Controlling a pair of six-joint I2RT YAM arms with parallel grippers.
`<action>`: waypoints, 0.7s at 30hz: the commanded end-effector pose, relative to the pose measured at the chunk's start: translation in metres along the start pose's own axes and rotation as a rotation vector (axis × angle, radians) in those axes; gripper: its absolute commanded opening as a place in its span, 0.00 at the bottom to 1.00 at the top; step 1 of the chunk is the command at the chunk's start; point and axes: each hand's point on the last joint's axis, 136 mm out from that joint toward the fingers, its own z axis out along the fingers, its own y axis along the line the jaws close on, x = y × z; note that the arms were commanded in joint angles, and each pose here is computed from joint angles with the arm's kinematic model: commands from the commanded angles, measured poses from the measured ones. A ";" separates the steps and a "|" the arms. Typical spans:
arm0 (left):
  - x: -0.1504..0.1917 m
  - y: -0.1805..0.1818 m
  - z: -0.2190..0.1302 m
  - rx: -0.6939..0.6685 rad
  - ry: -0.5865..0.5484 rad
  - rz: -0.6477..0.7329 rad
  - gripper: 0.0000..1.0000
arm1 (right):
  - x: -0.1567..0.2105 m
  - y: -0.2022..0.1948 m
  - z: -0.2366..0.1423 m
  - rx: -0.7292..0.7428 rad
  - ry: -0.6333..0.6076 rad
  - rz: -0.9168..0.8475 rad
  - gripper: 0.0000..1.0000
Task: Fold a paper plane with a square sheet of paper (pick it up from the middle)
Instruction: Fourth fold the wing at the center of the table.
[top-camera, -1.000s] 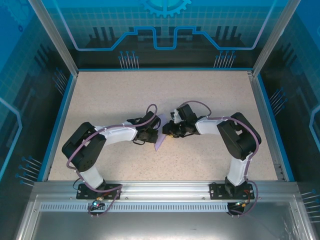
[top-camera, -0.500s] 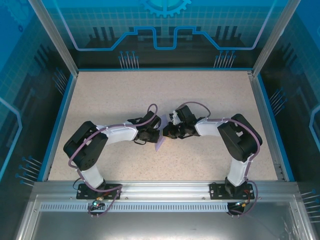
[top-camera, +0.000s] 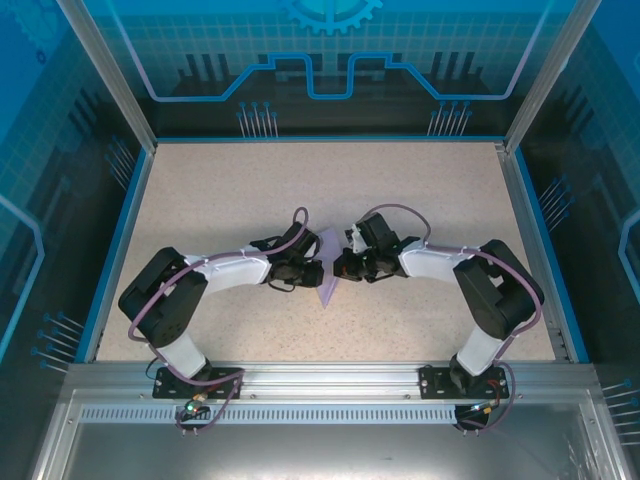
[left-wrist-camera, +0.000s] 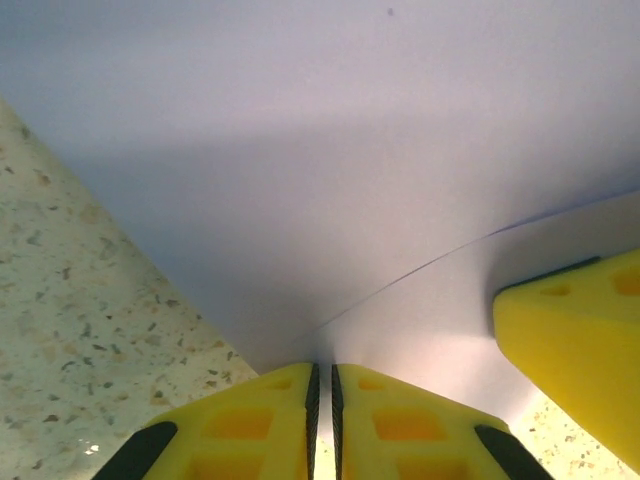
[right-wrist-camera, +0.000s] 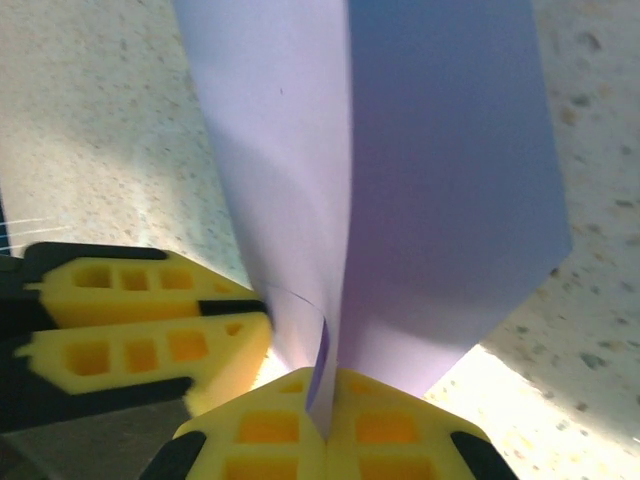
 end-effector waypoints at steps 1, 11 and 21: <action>0.002 -0.005 0.003 0.046 0.009 -0.027 0.15 | 0.010 -0.007 -0.004 0.045 0.015 -0.018 0.05; 0.004 0.002 0.002 0.016 -0.009 -0.030 0.16 | 0.001 -0.004 0.004 0.032 0.008 -0.038 0.11; 0.007 0.009 0.004 -0.011 -0.011 -0.024 0.16 | -0.012 0.010 0.008 0.003 -0.002 -0.073 0.16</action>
